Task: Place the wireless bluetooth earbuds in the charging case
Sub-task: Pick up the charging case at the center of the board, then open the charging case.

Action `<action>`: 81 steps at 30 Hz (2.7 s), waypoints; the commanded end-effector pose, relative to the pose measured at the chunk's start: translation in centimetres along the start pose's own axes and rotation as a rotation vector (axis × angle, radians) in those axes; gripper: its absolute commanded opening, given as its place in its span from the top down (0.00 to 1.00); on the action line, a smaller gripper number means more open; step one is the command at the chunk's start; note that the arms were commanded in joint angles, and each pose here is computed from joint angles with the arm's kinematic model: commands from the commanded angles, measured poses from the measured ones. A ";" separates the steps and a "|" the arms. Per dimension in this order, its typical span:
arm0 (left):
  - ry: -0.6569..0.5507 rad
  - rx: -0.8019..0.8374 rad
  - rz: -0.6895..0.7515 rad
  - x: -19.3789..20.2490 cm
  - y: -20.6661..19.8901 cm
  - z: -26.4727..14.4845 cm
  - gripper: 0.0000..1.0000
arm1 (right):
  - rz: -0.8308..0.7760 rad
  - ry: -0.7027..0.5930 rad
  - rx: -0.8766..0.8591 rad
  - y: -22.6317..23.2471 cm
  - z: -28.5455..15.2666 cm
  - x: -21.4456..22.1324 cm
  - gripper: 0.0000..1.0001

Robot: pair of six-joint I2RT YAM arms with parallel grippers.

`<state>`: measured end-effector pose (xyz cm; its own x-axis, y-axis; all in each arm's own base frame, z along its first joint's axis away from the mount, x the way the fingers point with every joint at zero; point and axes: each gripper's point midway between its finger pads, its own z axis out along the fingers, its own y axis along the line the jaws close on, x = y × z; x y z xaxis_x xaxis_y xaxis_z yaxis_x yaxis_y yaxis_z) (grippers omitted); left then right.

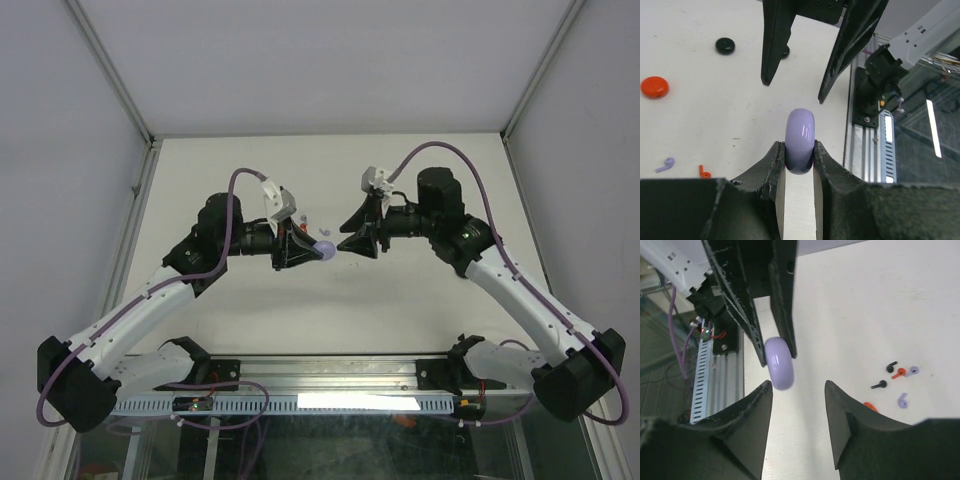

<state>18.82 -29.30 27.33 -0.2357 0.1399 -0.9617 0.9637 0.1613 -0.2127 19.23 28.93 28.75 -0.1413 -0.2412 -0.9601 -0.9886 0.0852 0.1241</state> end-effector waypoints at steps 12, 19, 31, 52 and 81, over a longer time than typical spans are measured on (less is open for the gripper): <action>-0.483 -0.111 0.097 -7.5 -0.1 -2.4 1.00 | -0.147 -0.409 0.064 -0.4 -0.8 -4.0 0.46; -0.552 -0.023 0.118 -8.3 -1.4 -2.3 1.00 | -0.167 -0.464 -0.009 1.1 0.0 -4.1 0.48; -0.552 0.067 0.136 -8.4 -2.9 -1.9 1.00 | -0.161 -0.522 -0.060 2.0 0.1 -5.3 0.59; -0.577 0.084 0.140 -8.3 -3.1 -1.6 1.00 | -0.100 -0.572 -0.153 3.3 0.4 -6.5 0.69; -0.425 -0.045 0.124 -7.6 -1.8 -2.0 0.41 | -0.110 -0.389 -0.136 2.5 1.1 -3.9 1.00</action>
<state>18.87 -28.90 33.75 -0.0906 -0.2742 -0.9574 0.9672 0.2048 -0.1502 18.00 31.40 30.87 -0.1723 0.1584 -0.9722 -0.9850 -0.0337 0.1691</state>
